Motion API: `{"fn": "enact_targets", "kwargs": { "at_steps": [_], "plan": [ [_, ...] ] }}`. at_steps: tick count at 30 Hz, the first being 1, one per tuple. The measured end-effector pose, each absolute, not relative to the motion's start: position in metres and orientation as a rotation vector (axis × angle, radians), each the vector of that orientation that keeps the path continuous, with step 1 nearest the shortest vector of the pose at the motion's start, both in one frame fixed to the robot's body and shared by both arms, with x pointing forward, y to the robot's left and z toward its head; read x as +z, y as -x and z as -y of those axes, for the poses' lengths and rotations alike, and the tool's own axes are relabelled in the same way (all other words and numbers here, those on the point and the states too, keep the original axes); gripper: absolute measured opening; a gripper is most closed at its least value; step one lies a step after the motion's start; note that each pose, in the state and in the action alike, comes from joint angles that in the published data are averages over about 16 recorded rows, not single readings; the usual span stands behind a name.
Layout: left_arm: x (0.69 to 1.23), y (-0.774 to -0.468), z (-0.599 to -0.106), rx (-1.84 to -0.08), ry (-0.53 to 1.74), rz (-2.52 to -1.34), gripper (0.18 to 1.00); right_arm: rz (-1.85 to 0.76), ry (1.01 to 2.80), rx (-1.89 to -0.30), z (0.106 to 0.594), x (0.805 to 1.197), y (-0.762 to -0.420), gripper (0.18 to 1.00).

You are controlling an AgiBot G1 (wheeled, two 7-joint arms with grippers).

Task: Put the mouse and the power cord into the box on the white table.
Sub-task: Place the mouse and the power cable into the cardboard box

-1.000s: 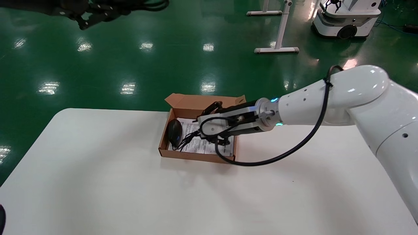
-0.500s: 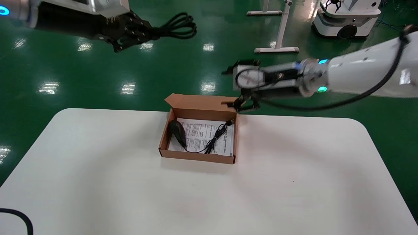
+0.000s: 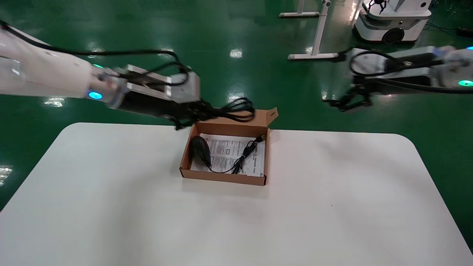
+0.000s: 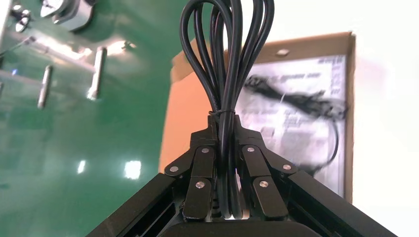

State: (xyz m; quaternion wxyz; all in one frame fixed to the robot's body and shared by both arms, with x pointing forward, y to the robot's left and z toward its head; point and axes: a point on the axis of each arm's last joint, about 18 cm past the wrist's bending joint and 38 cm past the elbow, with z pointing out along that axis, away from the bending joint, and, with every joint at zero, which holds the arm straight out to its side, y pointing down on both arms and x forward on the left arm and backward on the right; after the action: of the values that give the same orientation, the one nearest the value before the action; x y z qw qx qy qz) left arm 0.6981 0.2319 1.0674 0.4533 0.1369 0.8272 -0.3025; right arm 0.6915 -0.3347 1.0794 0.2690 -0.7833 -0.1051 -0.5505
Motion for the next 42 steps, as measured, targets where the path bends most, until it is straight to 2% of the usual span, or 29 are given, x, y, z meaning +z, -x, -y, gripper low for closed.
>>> {"fn": "enact_targets", "kwargs": {
  "at_steps": [13,31,42],
  "plan": [
    [1.018,-0.718,-0.195,-0.682,-0.425,-2.076,0.229,0.246,2.146,-1.494,0.363,1.076,-0.68,0.999],
    [1.01,-0.744,-0.19,-0.536,-0.402,-1.976,0.235,0.231,2.132,-1.484,0.363,1.075,-0.675,1.001],
    [1.009,-0.747,-0.19,-0.53,-0.389,-1.959,0.308,0.223,2.117,-1.473,0.36,1.073,-0.675,1.001]
  ]
}}
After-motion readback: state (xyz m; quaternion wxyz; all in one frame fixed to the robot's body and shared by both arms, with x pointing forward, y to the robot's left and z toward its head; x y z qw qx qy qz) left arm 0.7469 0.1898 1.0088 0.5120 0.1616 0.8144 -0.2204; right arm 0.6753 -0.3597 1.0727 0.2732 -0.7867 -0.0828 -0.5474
